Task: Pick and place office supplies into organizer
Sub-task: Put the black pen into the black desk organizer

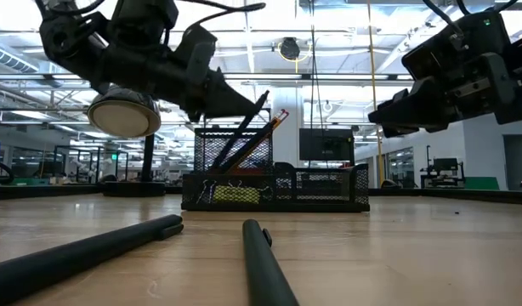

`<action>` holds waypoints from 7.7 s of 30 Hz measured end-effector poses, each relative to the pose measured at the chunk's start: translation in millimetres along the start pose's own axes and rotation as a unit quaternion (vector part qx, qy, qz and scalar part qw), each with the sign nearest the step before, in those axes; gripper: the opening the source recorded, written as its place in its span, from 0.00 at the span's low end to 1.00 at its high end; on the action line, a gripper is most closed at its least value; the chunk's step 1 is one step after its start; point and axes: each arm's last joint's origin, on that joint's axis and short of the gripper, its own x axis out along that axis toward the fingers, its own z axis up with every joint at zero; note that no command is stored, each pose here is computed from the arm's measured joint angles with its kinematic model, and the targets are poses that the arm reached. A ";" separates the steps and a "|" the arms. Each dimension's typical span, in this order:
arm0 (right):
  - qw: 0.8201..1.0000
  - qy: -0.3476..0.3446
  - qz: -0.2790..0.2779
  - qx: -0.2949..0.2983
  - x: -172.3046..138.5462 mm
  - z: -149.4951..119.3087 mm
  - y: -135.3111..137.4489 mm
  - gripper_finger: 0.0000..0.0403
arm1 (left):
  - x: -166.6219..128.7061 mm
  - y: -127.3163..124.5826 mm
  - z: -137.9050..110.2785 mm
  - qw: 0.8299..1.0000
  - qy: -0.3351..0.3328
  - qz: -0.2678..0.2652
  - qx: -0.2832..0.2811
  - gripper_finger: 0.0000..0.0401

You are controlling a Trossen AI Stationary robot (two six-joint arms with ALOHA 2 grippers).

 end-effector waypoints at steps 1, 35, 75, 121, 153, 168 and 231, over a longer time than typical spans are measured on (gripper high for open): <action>1.000 -0.004 0.000 -0.001 0.0 0.7 0.0 0.01 | 1.1 -0.1 -2.4 1.000 0.003 0.000 0.000 0.06; 1.000 -0.007 0.000 0.009 0.0 1.4 0.0 0.01 | 13.4 0.5 -23.1 0.999 0.025 0.012 -0.016 0.46; 1.000 0.025 0.000 0.016 0.0 -4.9 0.1 0.01 | 22.1 -231.2 35.5 0.822 0.433 0.245 -0.276 0.35; 1.000 0.024 0.000 0.007 -0.1 -4.7 0.1 0.01 | 38.0 -217.6 -26.5 0.750 0.514 0.230 -0.347 0.57; 1.000 0.025 0.000 0.016 -0.1 -4.8 0.0 0.01 | 26.7 -197.0 -7.5 0.829 0.495 0.212 -0.153 0.12; 1.000 0.025 0.000 0.016 -0.1 -4.8 0.1 0.01 | -16.6 -104.3 137.4 0.919 0.294 0.262 -0.029 0.12; 0.998 0.043 -0.028 0.024 -0.4 -8.4 -1.5 0.01 | 14.8 41.8 70.1 0.988 0.062 -0.121 0.071 0.12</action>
